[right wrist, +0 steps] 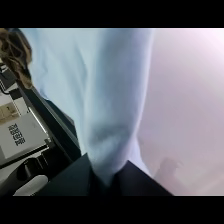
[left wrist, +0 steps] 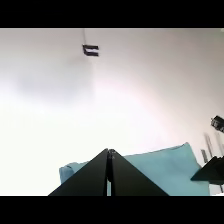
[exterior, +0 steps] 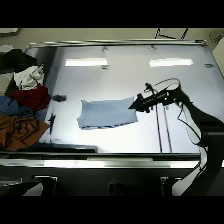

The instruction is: Fold the clothes and pants, and hang the long-sleeved shirts on hangers.

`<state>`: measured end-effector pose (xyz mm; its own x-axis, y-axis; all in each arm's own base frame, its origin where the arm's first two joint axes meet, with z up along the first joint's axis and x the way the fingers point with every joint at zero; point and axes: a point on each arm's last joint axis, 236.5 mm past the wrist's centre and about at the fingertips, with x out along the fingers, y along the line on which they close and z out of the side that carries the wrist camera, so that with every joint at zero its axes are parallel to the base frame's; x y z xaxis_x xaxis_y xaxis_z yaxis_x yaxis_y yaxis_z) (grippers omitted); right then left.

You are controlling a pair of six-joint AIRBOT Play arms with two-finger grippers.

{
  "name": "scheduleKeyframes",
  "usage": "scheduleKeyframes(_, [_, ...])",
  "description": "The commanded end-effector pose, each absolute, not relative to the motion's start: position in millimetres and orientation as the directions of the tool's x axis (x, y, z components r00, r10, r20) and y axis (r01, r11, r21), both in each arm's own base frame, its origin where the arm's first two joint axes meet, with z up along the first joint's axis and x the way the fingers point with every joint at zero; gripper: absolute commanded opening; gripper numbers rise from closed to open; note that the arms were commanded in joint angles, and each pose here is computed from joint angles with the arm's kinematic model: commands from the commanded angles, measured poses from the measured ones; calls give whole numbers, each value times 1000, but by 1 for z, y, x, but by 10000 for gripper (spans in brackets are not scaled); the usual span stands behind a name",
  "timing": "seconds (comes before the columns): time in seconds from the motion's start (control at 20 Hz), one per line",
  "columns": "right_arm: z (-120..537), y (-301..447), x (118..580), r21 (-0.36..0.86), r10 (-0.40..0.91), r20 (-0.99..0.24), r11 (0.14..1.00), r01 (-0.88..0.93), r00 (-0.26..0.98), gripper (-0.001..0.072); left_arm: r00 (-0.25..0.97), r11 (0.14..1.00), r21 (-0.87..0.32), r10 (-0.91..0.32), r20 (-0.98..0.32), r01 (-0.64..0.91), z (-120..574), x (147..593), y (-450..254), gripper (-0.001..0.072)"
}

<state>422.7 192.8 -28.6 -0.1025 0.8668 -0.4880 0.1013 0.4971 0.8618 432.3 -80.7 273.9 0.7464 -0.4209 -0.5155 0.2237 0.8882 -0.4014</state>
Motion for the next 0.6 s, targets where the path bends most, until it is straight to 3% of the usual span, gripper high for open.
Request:
scheduleKeyframes(0.0, [46, 151, 466, 855, 855, -518, 518, 0, 20, 51, 747, 888, -402, -421, -514, 224, 274, 432, -81, 29])
scheduleKeyframes(0.25, [111, 12, 526, 761, 690, -615, 645, 60, 381, 52, 747, 888, -402, -421, -514, 224, 274, 432, -81, 29])
scheduleKeyframes(0.4, [109, -95, 524, 756, 574, -626, 614, 228, 528, 51, 747, 888, -402, -421, -514, 223, 274, 432, -81, 29])
scheduleKeyframes(0.55, [110, -209, 502, 762, 414, -621, 518, 389, 665, 51, 747, 886, -412, -421, -515, 215, 274, 432, -81, 29])
